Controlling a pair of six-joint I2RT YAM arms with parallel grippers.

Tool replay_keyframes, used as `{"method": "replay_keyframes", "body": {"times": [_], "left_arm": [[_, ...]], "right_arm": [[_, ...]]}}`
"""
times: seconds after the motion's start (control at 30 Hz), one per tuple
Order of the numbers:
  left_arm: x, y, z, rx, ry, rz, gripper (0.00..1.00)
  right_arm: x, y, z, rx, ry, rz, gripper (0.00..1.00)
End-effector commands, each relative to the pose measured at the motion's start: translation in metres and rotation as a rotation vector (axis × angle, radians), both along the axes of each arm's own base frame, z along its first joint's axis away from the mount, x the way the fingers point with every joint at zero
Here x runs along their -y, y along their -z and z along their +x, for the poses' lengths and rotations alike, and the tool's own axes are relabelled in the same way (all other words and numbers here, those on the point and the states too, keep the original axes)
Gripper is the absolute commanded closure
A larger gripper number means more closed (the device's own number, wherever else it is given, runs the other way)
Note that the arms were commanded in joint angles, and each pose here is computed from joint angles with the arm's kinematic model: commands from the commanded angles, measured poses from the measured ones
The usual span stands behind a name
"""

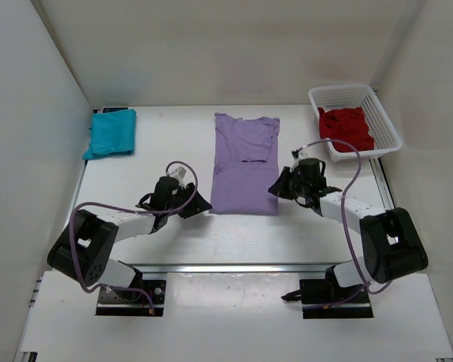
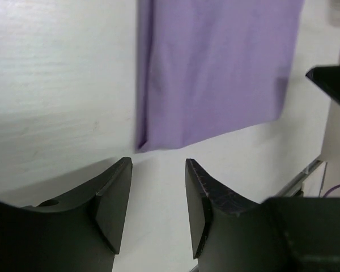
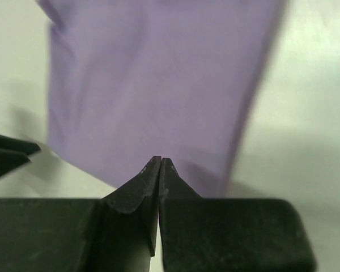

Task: Fold and stack the t-shirts
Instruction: Grab one side of the 2/3 rectangular tshirt with both arms

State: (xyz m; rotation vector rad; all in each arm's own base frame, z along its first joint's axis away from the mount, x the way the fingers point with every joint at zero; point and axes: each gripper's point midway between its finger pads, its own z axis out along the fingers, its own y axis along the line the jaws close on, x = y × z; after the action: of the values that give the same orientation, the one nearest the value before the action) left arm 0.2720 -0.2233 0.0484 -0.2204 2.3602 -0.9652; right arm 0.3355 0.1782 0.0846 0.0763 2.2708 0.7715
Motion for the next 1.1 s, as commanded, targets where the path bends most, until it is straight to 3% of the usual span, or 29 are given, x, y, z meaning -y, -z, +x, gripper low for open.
{"method": "replay_keyframes", "body": {"times": [0.0, 0.2, 0.3, 0.37, 0.5, 0.57, 0.7, 0.8, 1.0, 1.07], "left_arm": [[-0.006, 0.014, -0.006, -0.038, -0.007, 0.021, 0.47], [0.001, 0.017, -0.003, -0.057, -0.001, -0.010, 0.37], [0.001, 0.024, -0.003, -0.077, -0.002, 0.005, 0.40], [0.000, 0.023, -0.001, -0.065, -0.013, 0.001, 0.45], [-0.004, 0.031, -0.004, -0.081, -0.028, 0.018, 0.54], [-0.001, 0.028, -0.002, -0.078, -0.027, 0.001, 0.57], [0.006, 0.028, -0.001, -0.079, -0.022, -0.009, 0.67], [0.010, 0.025, 0.000, -0.067, -0.016, -0.011, 0.74], [0.011, 0.027, 0.002, -0.071, -0.024, -0.005, 0.93], [0.008, 0.026, 0.002, -0.067, -0.037, 0.003, 0.94]], "right_arm": [[0.009, 0.016, -0.022, -0.023, 0.015, 0.020, 1.00], [0.022, 0.051, -0.056, -0.096, 0.029, 0.032, 1.00], [0.021, 0.053, -0.064, -0.104, 0.015, 0.033, 0.99], [0.023, 0.044, -0.063, -0.069, 0.022, 0.027, 0.91], [0.036, 0.033, -0.062, -0.008, 0.077, 0.014, 0.65], [0.040, 0.039, -0.066, -0.036, 0.086, 0.042, 0.62], [0.034, 0.055, -0.075, -0.089, 0.061, 0.024, 0.62], [0.023, 0.062, -0.079, -0.125, 0.028, 0.050, 0.67], [0.019, 0.062, -0.075, -0.122, 0.019, 0.082, 0.92], [0.019, 0.063, -0.077, -0.121, 0.024, 0.076, 0.94]]}}
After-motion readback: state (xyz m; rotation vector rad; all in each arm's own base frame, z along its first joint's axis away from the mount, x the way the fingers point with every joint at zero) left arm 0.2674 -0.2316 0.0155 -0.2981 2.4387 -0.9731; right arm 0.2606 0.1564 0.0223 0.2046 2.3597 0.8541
